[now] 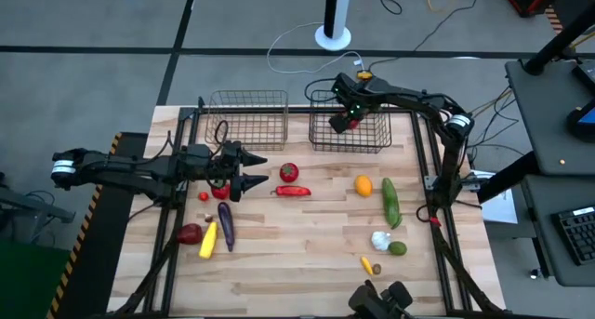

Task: Sort produce into baskets
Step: Put the right large red tomato into the right wire basket

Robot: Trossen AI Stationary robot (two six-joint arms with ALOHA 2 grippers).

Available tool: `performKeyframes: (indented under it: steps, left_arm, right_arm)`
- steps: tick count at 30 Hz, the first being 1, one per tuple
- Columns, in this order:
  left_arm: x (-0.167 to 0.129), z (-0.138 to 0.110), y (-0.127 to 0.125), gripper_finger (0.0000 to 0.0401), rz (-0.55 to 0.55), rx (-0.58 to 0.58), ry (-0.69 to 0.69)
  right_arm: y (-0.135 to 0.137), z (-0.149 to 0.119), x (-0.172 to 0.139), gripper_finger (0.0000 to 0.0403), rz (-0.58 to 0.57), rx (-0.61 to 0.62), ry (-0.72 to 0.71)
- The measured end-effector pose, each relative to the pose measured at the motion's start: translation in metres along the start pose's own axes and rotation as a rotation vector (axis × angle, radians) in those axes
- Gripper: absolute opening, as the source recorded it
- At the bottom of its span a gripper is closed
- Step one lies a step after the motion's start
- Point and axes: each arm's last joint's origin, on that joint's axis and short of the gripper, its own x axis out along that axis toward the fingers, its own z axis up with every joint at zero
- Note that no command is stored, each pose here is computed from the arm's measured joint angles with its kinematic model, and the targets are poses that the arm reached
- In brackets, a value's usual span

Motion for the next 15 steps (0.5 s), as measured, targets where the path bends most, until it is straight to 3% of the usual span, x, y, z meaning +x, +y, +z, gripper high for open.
performKeyframes:
  steps: [15]
  left_arm:
    - [0.0, 0.0, 0.0, 0.0314, 0.0, 0.0, 0.001]
  right_arm:
    - [0.001, -0.006, 0.019, 0.0283, 0.016, 0.061, -0.042]
